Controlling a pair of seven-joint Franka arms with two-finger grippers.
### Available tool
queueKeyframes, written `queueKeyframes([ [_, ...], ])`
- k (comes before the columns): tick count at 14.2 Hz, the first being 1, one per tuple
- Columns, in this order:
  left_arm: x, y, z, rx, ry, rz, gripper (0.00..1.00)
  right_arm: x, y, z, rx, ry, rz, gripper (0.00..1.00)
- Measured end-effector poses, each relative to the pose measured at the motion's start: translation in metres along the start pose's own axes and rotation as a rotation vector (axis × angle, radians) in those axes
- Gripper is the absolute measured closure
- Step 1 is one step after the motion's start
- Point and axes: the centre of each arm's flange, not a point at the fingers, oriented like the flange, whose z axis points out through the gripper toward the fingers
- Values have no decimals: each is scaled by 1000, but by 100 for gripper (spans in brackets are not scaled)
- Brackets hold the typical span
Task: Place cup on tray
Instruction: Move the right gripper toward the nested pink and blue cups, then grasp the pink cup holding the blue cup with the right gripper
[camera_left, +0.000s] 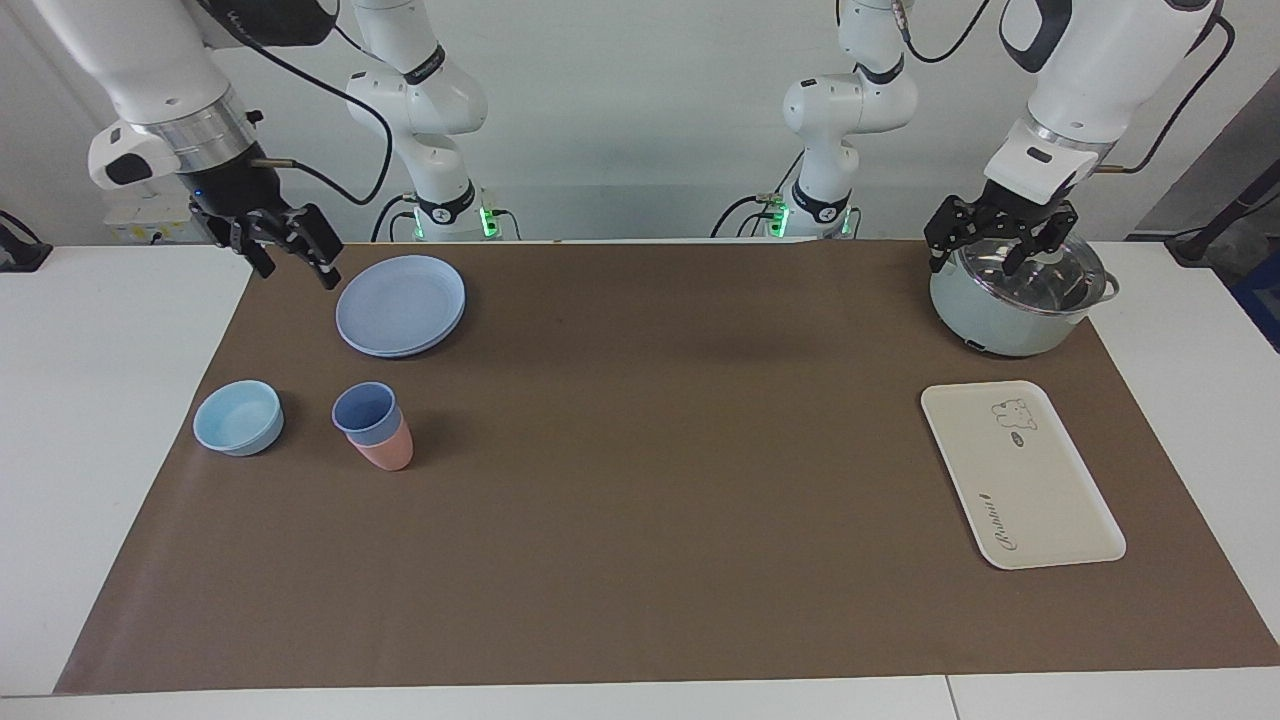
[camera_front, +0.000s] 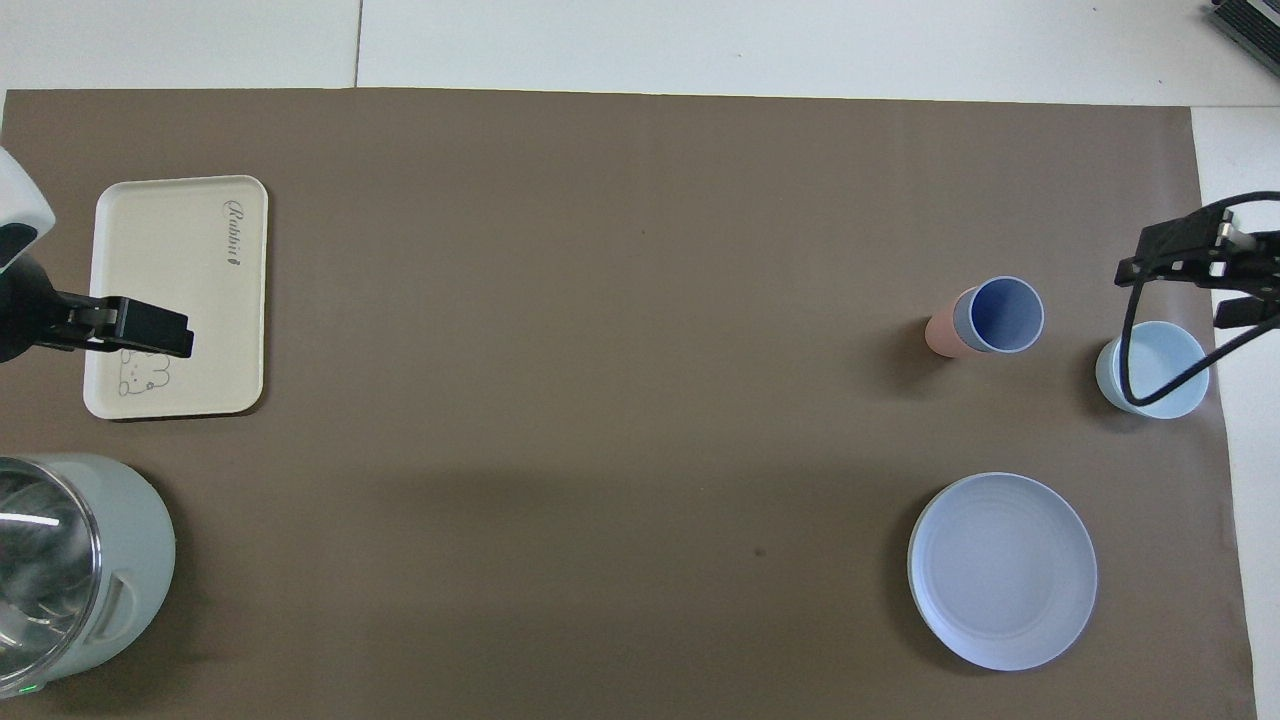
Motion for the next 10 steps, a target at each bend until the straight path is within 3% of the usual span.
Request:
queueKeyframes([
  [5, 0, 0, 0, 0, 0, 0, 0, 38, -4, 65, -6, -20, 359, 7],
  [10, 0, 0, 0, 0, 0, 0, 0, 86, 49, 148, 48, -161, 582, 7],
])
